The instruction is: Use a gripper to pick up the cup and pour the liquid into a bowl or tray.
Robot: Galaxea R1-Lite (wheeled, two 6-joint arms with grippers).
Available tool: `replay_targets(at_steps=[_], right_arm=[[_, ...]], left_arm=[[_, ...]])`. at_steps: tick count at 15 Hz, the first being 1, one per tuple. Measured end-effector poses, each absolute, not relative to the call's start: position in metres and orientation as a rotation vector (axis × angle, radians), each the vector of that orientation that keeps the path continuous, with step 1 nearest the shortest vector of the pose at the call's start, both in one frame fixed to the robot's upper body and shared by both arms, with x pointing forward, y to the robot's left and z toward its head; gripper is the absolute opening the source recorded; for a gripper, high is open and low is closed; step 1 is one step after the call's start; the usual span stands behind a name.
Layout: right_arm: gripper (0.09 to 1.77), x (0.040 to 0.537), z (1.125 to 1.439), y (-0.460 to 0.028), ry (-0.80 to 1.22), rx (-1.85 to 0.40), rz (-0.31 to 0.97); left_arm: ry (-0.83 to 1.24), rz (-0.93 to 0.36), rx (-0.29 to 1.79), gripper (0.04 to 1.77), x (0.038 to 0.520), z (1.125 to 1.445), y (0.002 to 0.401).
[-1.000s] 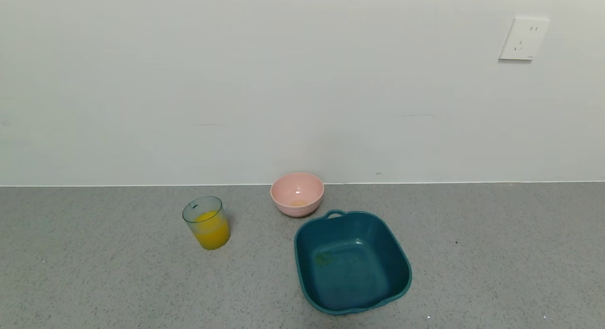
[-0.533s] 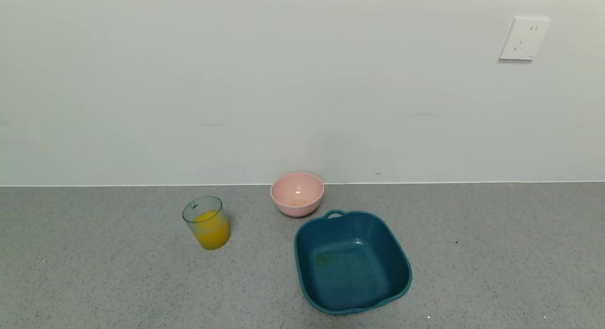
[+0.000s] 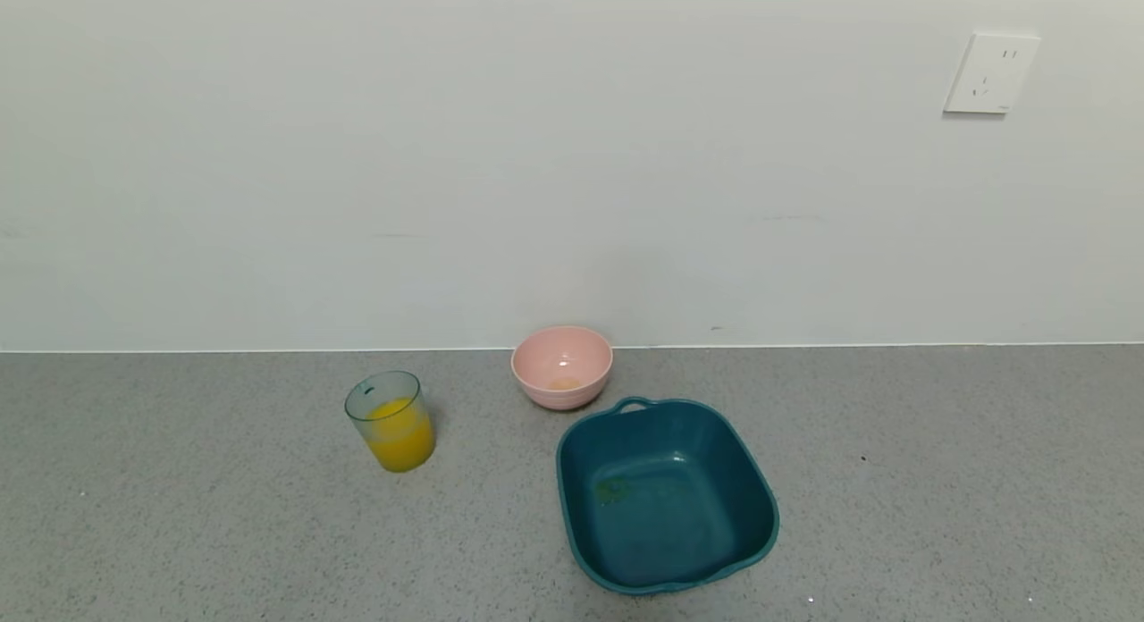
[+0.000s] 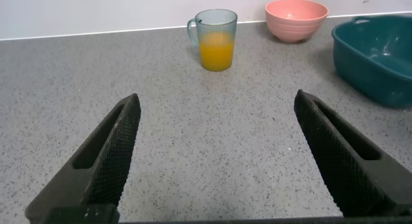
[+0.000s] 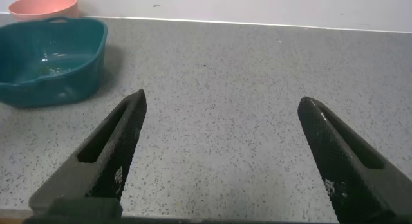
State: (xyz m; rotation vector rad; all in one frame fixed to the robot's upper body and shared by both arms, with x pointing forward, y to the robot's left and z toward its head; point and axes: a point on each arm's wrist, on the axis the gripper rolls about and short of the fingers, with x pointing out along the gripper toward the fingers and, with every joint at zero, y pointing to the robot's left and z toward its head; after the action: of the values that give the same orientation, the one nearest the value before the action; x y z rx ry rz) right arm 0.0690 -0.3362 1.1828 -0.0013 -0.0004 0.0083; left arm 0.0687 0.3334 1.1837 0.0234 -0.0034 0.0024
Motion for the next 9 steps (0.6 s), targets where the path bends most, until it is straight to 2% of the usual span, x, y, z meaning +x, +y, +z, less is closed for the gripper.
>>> replay_targets(at_steps=[9], right_arm=[[1.71,0.069,1.183,-0.336,-0.001,-0.001,0.008]], left_arm=[[0.024,-0.05,0.021,1.72,0.063,1.226,0.332]])
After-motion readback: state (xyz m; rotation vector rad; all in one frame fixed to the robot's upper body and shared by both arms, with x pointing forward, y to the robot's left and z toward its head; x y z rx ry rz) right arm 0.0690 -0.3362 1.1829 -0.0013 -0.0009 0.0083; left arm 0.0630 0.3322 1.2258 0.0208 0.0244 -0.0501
